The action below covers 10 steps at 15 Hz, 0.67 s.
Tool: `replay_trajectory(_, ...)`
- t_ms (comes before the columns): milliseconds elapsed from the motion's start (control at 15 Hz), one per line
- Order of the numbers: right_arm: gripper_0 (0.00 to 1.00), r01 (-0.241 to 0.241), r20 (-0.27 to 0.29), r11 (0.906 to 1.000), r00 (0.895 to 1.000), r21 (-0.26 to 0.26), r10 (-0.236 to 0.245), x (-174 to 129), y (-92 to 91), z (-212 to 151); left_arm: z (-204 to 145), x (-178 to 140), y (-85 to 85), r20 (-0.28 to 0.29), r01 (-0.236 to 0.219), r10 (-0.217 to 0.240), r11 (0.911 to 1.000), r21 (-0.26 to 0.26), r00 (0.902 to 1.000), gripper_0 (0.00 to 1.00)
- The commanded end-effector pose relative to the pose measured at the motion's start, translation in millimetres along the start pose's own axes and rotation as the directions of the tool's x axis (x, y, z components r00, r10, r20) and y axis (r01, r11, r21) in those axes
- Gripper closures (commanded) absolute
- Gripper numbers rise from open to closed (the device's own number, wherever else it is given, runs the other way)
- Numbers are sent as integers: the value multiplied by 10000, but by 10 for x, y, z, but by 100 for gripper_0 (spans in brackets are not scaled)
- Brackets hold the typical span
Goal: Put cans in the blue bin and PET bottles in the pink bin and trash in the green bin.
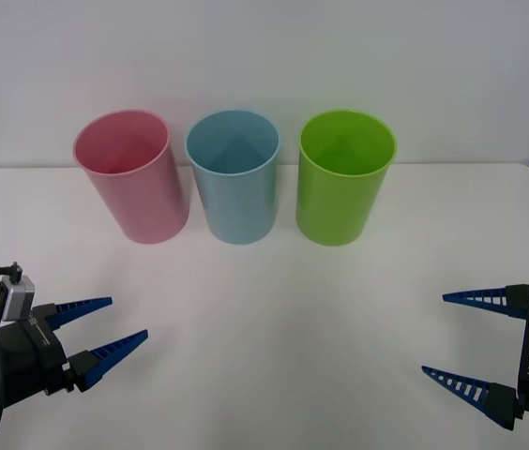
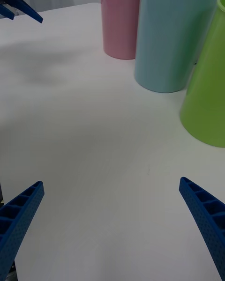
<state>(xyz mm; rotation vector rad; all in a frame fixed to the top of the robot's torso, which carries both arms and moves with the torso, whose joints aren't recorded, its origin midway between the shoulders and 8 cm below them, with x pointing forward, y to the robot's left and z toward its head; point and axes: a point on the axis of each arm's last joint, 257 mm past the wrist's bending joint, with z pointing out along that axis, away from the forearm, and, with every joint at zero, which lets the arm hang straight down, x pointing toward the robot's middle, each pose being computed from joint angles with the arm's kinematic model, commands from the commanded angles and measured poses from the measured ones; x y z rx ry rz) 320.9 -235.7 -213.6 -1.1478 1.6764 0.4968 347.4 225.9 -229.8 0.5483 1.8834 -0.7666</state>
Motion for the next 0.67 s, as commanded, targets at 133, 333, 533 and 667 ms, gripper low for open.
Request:
replay_trajectory(133,0,0,0,10000,10000,0,0,0,0,0,-60,54,6,-25,67,-67,10000,-70,10000,0)
replay_trajectory(333,0,0,0,10000,10000,0,0,0,0,0,-60,54,6,-25,67,-67,10000,-70,10000,0)
replay_trajectory(533,0,0,0,10000,10000,0,0,0,0,0,-60,54,6,-25,67,-67,10000,-70,10000,0)
replay_trajectory(667,0,0,0,10000,10000,0,0,0,0,0,-60,54,6,-25,67,-67,10000,-70,10000,0)
